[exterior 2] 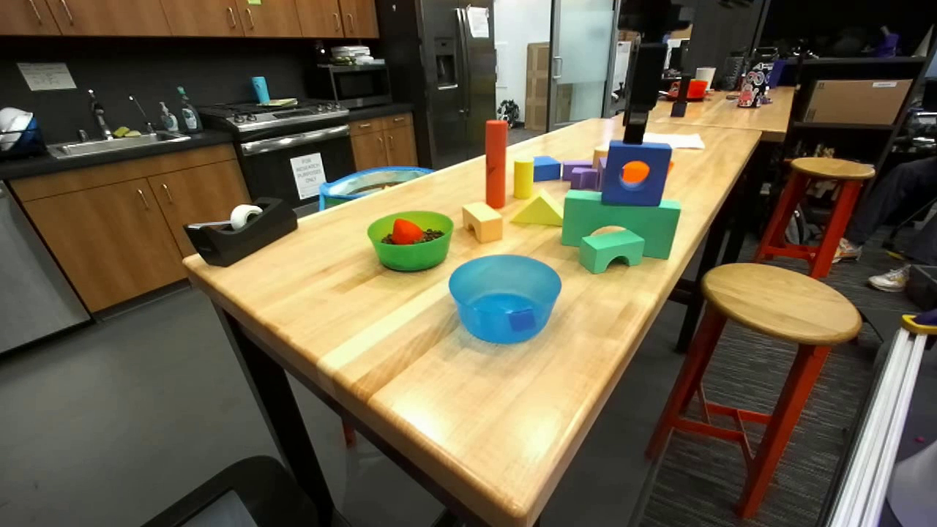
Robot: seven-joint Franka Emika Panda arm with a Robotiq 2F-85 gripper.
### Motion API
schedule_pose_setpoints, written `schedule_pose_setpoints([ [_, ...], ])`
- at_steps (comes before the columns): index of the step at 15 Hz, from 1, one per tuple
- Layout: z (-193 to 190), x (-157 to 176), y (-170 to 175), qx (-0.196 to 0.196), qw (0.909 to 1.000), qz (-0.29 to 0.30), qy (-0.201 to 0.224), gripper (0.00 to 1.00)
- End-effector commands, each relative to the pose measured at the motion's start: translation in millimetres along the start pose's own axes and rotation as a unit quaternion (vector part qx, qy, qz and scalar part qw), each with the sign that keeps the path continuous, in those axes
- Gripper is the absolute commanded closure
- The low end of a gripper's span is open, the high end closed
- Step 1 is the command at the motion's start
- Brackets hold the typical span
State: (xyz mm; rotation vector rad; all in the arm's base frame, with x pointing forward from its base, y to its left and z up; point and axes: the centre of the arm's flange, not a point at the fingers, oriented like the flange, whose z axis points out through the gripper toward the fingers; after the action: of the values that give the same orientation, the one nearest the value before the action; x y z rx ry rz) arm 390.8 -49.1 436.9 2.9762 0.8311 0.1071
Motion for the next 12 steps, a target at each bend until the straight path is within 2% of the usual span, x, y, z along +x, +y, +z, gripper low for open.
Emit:
schedule_pose_setpoints([
  [1,-23.6,-4.7,-11.3,-0.024,0.9993,-0.016,0.022,0.00],
  [7,-33.9,6.2,-25.6,-0.057,0.9947,-0.083,0.022,0.00],
  [9,-35.7,9.0,-29.7,-0.064,0.9901,-0.123,0.022,0.00],
  [12,-38.2,13.6,-36.4,-0.071,0.9773,-0.198,0.023,0.00],
])
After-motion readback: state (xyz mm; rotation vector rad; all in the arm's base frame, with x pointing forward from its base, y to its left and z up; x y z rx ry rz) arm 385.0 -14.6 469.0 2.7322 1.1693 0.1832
